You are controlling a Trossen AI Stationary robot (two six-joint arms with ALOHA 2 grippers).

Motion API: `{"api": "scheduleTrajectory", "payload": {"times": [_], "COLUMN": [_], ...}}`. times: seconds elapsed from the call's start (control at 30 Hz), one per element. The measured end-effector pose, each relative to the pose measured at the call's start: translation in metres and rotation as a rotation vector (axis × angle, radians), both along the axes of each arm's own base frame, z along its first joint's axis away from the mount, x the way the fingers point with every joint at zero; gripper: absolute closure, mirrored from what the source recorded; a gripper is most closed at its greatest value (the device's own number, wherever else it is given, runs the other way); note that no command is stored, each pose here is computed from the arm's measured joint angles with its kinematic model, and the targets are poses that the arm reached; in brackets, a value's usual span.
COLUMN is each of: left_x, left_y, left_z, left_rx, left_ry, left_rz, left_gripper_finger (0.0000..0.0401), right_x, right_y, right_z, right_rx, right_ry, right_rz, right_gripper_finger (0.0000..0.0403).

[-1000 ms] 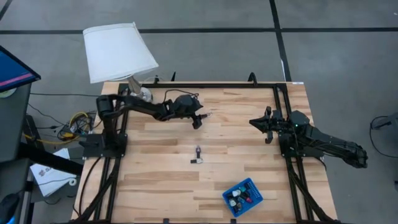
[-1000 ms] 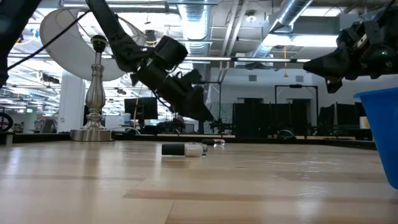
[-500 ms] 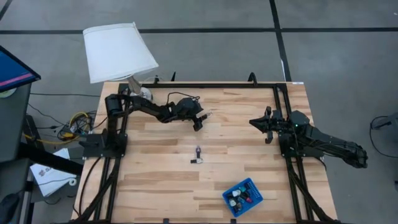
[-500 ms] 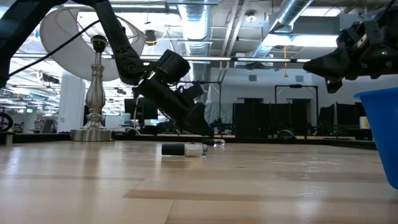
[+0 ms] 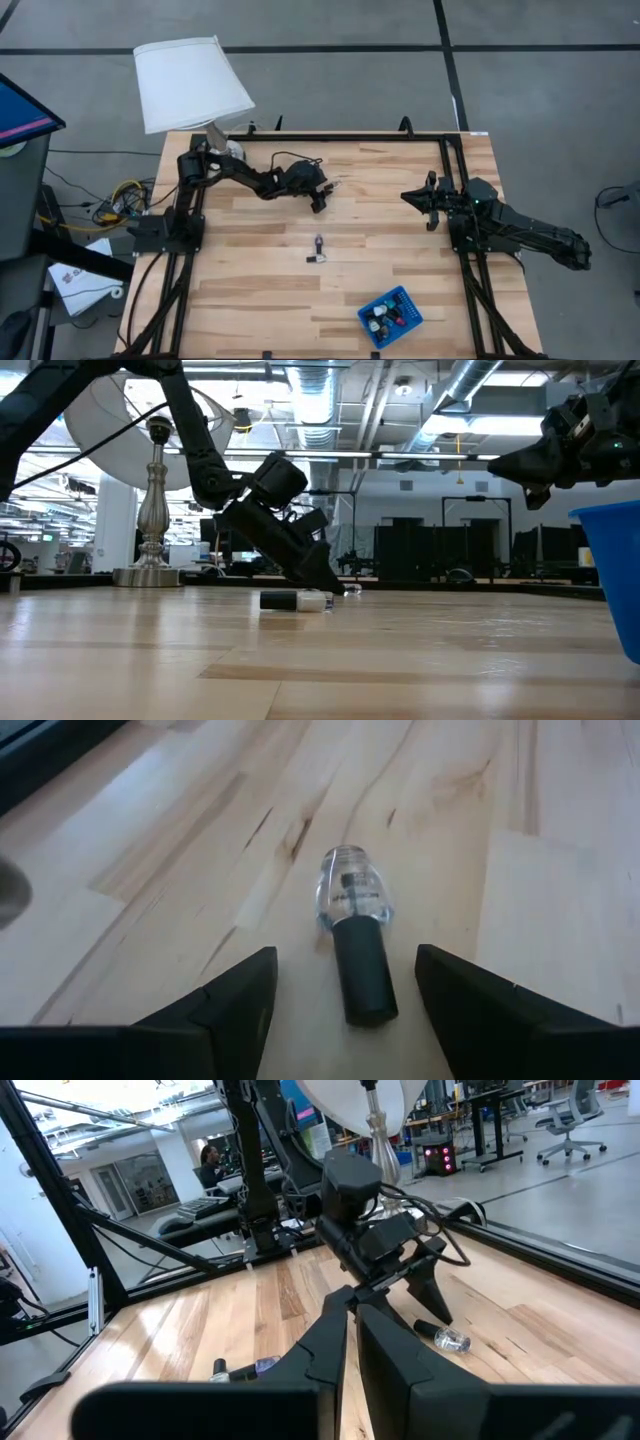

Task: Pick & Place Nail Polish
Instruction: Put the transparent nail polish into the blue bin

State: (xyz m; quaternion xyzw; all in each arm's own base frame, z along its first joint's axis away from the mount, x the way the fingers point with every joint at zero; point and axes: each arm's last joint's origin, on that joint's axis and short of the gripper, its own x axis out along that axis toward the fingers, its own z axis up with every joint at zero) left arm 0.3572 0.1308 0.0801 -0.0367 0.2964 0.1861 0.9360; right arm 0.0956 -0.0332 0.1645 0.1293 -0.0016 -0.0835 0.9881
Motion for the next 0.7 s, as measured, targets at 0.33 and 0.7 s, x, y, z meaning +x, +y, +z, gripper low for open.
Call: {"api": "scheduleTrajectory", "payload": {"times": [0.33,0.7], "left_x": [0.0001,-0.0003], "left_y": [0.0004,0.0001], "left_z": [-0.0031,-0.0045], "left_rx": [0.000,0.004], "left_ry": [0.006,0.016], "left_rz": [-0.003,-0.003], "left_gripper_finger": [0.0229,0.0348], "right_x": [0.0000,0.0000], "right_y": [0.0000,0.0000], "right_z": [0.0000,-0.0001], "right_rx": [0.000,0.000], "right_ry": [0.000,0.001], "right_rz": [0.000,0.000], "right_gripper_finger": [0.0381,0.0381]}}
